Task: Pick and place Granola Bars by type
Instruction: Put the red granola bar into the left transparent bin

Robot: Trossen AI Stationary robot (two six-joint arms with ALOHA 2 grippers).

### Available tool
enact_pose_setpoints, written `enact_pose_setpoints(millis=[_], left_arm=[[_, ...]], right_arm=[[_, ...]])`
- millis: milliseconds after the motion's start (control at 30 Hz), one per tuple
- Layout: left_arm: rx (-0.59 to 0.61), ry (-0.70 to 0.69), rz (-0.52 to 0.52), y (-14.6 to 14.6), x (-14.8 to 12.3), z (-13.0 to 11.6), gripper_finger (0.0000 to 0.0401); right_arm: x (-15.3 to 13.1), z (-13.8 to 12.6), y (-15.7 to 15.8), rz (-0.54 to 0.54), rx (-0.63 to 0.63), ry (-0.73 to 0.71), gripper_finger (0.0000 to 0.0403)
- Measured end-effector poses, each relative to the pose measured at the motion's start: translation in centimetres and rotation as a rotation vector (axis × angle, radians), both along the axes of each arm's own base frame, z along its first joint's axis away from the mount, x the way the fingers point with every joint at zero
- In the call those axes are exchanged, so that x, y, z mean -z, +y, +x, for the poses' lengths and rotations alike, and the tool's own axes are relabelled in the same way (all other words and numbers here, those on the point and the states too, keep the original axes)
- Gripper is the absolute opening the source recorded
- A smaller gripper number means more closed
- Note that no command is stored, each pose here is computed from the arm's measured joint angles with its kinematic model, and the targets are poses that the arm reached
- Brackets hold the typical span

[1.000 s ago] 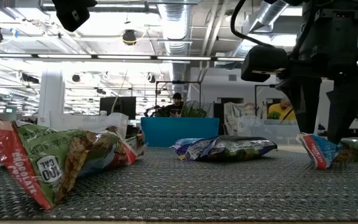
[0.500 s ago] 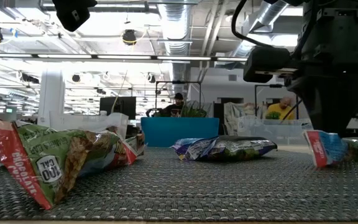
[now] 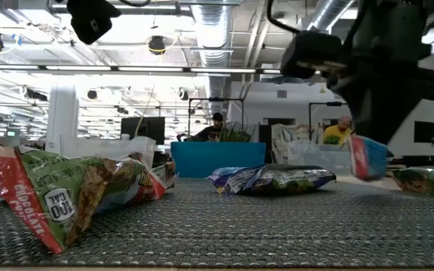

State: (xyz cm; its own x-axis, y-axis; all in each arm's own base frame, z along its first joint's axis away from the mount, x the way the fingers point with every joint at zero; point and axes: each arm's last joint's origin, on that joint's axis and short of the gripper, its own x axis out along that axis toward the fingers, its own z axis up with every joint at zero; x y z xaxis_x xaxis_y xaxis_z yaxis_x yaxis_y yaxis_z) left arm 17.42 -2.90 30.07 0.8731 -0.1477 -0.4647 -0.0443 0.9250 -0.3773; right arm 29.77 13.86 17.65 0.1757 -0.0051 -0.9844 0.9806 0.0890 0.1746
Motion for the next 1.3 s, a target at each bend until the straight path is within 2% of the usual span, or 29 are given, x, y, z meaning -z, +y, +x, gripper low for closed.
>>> enact_pose_setpoints(millis=[233, 533, 733, 900, 1100, 1300], left_arm=[[-0.09, 0.065, 0.014, -0.1, 1.4, 2.1, 0.0139], [-0.043, -0.009, -0.036, 0.3, 3.7, 7.9, 0.0139], [-0.008, -0.005, -0.215, 1.4, 6.2, 11.2, 0.0139], [-0.008, -0.017, -0.369, 2.4, 7.7, 13.1, 0.0139], [-0.024, -0.1, -0.486, 3.7, 8.1, 14.5, 0.0143], [-0.023, -0.061, -0.579, 5.0, 9.0, 14.8, 0.0159]], right_arm=[[-2.1, 1.1, 0.1, -0.072, -0.077, -0.062, 0.0], [-4.3, 2.6, -0.4, -0.173, -0.182, -0.158, 0.0], [-5.8, 3.6, -1.0, -0.237, -0.267, -0.207, 0.0], [-6.9, 4.2, -1.5, -0.293, -0.327, -0.237, 0.0], [-8.2, 5.0, -2.0, -0.341, -0.403, -0.27, 0.0], [-9.5, 5.4, -1.8, -0.376, -0.466, -0.312, 0.0]])
